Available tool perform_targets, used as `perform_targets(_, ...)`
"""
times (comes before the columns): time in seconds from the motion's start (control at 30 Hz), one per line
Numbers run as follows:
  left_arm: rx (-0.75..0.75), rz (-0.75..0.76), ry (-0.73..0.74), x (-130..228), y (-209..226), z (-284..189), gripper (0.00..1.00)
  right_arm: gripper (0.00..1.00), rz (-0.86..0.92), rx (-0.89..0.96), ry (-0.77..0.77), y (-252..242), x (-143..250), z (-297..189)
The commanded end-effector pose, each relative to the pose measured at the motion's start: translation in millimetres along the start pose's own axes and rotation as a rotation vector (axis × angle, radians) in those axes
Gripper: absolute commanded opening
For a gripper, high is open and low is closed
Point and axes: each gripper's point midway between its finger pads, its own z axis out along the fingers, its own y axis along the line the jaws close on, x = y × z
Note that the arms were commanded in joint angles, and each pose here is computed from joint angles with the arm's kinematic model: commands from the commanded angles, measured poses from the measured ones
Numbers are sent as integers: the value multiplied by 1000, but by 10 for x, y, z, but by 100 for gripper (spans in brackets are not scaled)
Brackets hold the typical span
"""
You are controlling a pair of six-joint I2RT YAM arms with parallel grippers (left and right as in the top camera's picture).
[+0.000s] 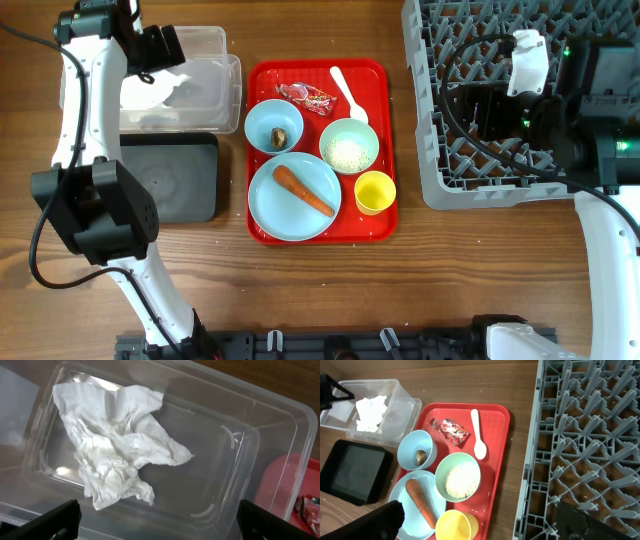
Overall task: Sort waste into correct bins and load items into the dishwasher rack
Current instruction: 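Reach the left gripper to the red candy wrapper and grasp it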
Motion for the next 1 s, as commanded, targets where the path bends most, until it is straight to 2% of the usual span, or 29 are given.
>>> perform_targets(0.0,64,43,-82,-60,-293,-521,92,100,11,-16,-5,24,-37,-11)
perform_targets(0.13,153,137,-117,42,-812,-832,93,100,11,-16,-4,23,-36,-10)
perform_targets(0.2,225,268,-111,169,-1189,-866,94,100,11,-16,-4,23,-36,-10)
perform_targets(0.33,295,536,-94,480,-1875,-719,95,100,12,-16,-3,23,-33,-10)
perform_targets(0.43,258,683,-67,723,-2224,-410,95,100,16,-16,8,23,-5,-10)
perform_targets(0.7,254,841,-24,1077,-2684,429,100,100,27,-16,37,22,69,-10)
perform_targets(0.87,264,941,12,1270,-2761,703,99,100,30,-16,44,23,87,-10)
perform_targets(0.97,265,943,26,1320,-2768,825,100,100,31,-16,48,23,96,-11)
